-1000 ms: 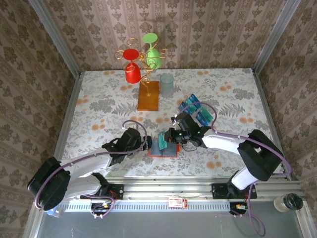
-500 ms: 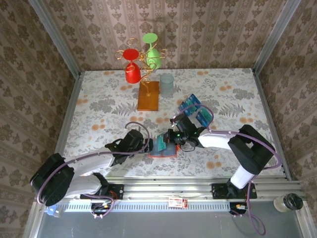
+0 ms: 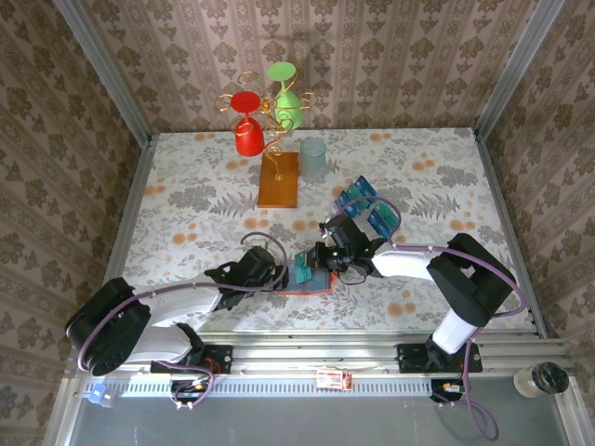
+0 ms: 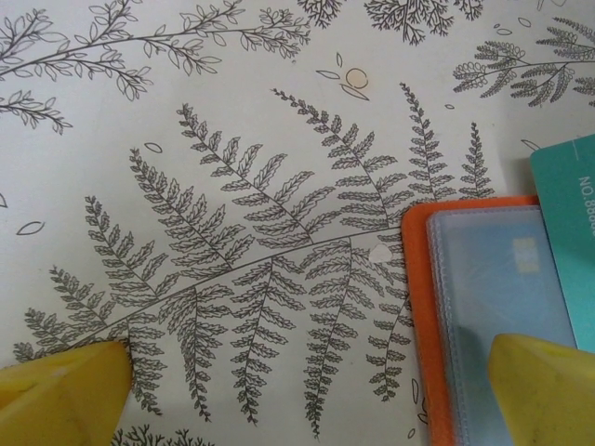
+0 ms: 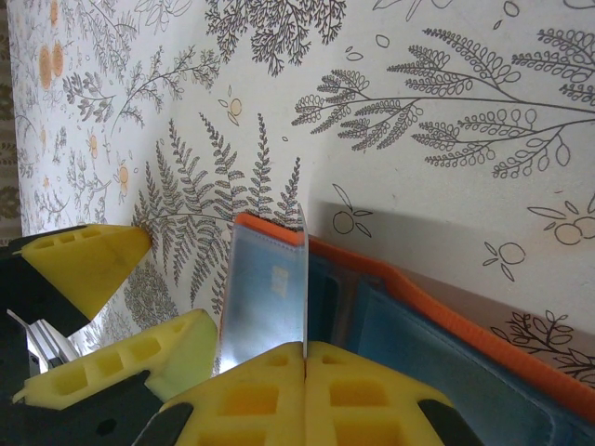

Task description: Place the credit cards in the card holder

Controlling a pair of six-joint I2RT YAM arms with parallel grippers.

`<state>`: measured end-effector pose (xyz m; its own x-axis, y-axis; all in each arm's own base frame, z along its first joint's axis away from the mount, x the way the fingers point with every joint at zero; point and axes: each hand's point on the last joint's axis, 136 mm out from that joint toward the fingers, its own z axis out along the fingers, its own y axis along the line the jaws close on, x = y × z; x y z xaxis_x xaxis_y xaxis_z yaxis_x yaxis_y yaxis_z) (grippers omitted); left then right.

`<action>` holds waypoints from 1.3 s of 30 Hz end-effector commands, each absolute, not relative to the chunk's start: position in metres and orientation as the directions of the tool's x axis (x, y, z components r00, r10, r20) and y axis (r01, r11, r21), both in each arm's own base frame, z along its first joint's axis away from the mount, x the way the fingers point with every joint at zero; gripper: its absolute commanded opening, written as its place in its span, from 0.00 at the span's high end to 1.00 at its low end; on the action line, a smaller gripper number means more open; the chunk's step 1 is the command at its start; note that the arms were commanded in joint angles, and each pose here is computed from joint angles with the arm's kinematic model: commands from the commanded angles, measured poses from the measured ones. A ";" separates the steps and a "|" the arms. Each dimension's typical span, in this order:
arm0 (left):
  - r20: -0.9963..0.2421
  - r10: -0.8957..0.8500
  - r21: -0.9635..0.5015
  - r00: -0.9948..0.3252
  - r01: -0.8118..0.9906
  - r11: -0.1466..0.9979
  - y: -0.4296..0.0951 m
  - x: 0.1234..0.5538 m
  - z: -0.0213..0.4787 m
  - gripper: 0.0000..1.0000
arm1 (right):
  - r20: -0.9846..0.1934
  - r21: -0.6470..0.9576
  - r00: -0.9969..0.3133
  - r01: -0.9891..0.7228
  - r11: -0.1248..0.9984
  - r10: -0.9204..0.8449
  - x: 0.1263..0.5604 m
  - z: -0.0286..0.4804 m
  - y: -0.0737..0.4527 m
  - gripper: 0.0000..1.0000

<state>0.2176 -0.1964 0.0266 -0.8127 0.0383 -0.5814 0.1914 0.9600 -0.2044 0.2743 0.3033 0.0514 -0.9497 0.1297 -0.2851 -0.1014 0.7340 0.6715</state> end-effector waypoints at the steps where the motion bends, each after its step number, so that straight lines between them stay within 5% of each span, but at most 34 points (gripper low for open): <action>1: -0.571 0.072 -0.179 -0.818 0.209 0.961 -0.198 0.216 0.022 0.00 | -0.251 0.668 -0.960 -0.079 0.740 0.125 0.267 0.040 0.302 1.00; 23: -0.543 0.168 -0.065 -0.823 0.241 0.968 -0.196 0.208 0.018 0.00 | -0.254 0.696 -0.960 -0.099 0.711 0.115 0.270 0.056 0.311 1.00; 39: -0.521 0.171 -0.019 -0.836 0.212 0.977 -0.190 0.204 0.013 0.00 | -0.359 0.703 -0.904 -0.097 0.705 0.234 0.278 0.087 0.284 1.00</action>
